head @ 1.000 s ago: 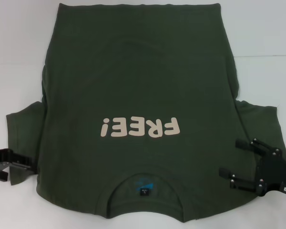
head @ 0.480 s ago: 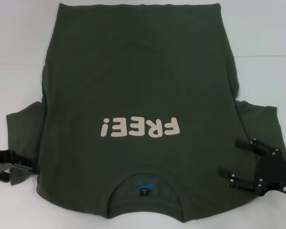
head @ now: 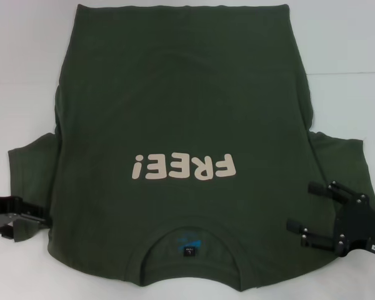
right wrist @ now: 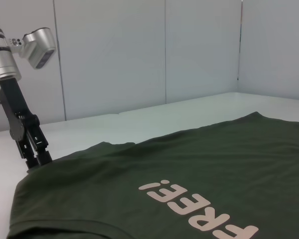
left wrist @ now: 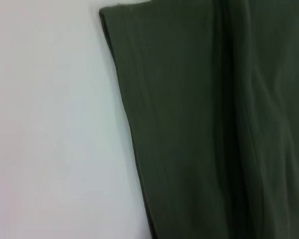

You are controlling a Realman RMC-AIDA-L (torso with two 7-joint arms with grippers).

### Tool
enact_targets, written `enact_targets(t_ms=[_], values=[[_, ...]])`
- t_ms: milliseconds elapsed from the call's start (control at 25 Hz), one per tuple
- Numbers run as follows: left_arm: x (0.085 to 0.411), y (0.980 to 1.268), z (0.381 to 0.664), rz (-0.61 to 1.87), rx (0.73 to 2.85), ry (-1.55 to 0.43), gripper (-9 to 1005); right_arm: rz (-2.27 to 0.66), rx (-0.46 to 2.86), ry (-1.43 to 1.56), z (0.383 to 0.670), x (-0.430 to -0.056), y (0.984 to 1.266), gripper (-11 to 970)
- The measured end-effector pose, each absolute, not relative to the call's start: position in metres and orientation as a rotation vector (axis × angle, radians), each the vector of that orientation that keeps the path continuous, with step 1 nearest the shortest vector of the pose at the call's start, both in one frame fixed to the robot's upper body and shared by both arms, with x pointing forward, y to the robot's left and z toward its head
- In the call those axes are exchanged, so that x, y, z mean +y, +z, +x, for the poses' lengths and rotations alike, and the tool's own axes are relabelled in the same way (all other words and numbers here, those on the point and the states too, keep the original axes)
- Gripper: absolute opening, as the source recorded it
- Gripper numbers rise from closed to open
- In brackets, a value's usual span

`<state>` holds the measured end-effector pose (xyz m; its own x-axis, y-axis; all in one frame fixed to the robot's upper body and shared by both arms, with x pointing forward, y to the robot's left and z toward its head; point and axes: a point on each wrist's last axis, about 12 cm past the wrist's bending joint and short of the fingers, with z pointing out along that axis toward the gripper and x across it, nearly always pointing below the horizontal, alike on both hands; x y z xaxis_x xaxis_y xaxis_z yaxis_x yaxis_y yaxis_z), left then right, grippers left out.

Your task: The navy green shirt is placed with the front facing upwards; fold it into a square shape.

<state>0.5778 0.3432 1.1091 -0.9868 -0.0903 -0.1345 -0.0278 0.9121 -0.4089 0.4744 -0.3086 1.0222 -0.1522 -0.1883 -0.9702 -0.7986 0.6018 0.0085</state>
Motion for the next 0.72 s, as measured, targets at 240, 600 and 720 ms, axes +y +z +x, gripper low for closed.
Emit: enact_targets(t_ms=[240, 600, 720], values=[[0.3386, 1.1064, 0.578, -0.088, 2.931, -0.652, 832, -0.827, 1.673, 0.657, 0.4744, -0.3086, 1.0222, 940], [0.3349, 1.1086, 0.581, -0.094, 2.897, -0.717, 804, -0.825, 1.678, 0.653, 0.4745, -0.3089, 1.0216, 940], [0.3336, 1.1075, 0.5814, -0.092, 2.901, -0.723, 795, -0.824, 1.679, 0.653, 0.4742, -0.3091, 1.0214, 940]])
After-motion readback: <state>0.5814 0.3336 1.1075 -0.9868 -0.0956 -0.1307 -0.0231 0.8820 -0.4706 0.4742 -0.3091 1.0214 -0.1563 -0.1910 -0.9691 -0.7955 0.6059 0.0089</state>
